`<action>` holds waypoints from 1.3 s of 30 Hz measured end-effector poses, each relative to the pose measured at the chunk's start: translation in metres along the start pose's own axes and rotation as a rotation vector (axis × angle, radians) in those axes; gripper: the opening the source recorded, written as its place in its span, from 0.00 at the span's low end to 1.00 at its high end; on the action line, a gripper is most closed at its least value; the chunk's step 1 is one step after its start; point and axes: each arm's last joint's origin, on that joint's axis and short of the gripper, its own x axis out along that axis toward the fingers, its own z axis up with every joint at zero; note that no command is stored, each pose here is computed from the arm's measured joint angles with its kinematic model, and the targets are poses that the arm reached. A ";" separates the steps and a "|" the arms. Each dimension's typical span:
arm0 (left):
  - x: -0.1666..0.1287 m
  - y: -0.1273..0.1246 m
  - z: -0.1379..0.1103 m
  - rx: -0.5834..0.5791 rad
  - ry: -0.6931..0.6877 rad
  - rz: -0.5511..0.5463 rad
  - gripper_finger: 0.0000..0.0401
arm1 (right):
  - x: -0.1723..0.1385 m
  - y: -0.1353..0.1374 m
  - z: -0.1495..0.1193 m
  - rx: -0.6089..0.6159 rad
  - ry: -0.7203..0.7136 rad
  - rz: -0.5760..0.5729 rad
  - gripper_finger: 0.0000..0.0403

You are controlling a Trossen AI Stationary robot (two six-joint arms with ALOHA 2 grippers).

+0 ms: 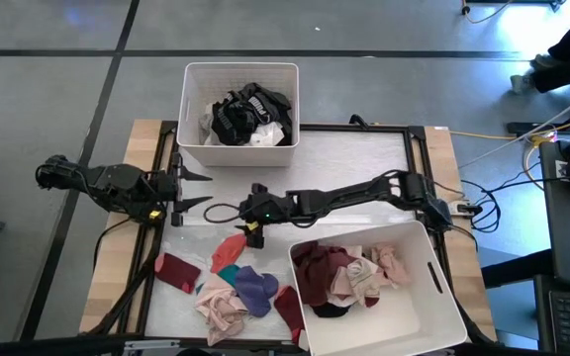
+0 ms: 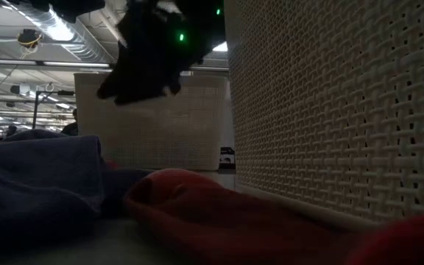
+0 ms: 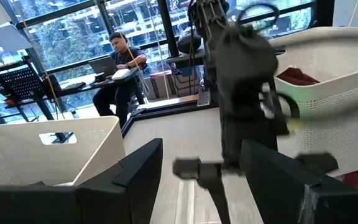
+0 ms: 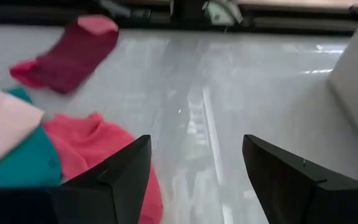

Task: Sort clothes

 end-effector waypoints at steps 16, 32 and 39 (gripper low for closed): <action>0.000 0.000 0.000 0.000 0.000 0.000 0.52 | 0.048 0.011 -0.054 -0.019 0.117 0.217 0.63; 0.000 0.000 0.000 0.000 0.001 0.000 0.52 | 0.056 0.012 -0.066 -0.081 0.144 0.222 0.23; 0.000 0.000 0.000 0.000 0.001 0.000 0.52 | 0.054 0.012 -0.064 -0.070 0.145 0.221 0.03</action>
